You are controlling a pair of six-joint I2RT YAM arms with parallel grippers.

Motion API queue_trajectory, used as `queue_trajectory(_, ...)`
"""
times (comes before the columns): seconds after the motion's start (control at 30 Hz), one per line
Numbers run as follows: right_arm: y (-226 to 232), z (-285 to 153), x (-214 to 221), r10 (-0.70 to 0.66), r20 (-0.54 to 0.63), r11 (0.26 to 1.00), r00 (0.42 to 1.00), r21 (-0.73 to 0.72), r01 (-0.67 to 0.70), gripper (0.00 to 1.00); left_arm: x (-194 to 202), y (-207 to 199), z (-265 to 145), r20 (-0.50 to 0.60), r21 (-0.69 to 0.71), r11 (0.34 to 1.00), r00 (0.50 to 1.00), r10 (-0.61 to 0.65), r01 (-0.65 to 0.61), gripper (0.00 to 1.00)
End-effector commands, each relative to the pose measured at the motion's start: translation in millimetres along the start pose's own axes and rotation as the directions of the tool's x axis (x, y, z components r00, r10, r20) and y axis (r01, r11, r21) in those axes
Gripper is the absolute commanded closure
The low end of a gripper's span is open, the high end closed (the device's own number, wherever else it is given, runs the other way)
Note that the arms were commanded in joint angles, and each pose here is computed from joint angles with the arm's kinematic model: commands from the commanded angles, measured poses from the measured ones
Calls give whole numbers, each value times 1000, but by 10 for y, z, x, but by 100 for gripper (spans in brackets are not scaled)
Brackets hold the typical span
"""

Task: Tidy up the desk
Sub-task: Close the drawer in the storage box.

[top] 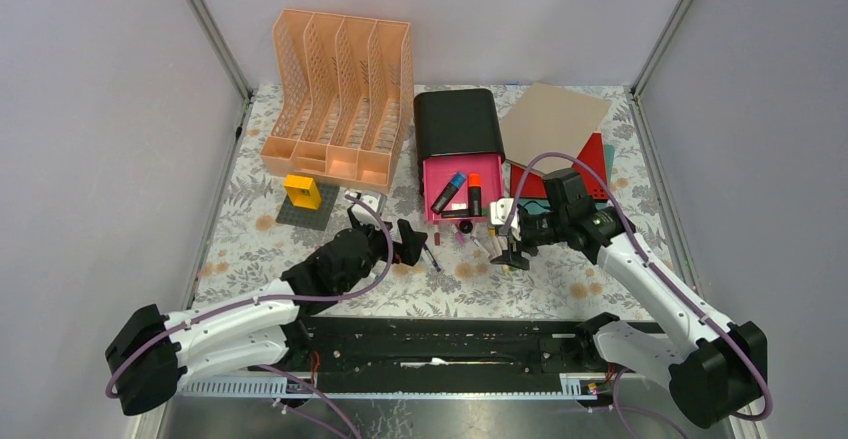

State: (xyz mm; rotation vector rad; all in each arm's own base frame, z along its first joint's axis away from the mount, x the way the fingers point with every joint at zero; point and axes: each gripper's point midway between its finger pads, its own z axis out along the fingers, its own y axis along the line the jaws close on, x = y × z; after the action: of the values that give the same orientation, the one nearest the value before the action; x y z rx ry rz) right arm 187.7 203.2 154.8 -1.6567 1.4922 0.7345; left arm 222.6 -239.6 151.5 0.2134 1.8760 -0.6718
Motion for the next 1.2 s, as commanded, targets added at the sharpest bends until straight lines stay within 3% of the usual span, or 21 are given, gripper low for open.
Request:
queue_trajectory(0.0,-157,9,8,-66,-5,996,998,58,66,28,-2,29,12,15,-9,1000,1000,-15,15,1)
queue_trajectory(0.1,-229,44,50,-59,-36,994,998,85,62,44,11,44,6,15,-12,1000,1000,-16,16,1)
queue_trajectory(0.27,-313,169,173,-74,-135,990,988,112,89,81,21,61,-9,17,-15,1000,1000,-18,19,1)
queue_trajectory(0.43,-361,277,360,-91,-250,985,964,117,123,97,25,87,-42,22,-20,999,999,-25,26,1)
queue_trajectory(0.6,-451,396,452,-108,-316,975,943,153,163,100,48,116,-64,26,-24,999,999,-28,29,1)
queue_trajectory(0.8,-744,433,453,-66,-356,939,932,294,179,100,62,107,-67,28,-15,999,999,-42,43,1)
queue_trajectory(1.17,-1343,374,54,-77,-324,851,943,472,231,78,71,52,-95,26,21,998,998,-63,63,1)
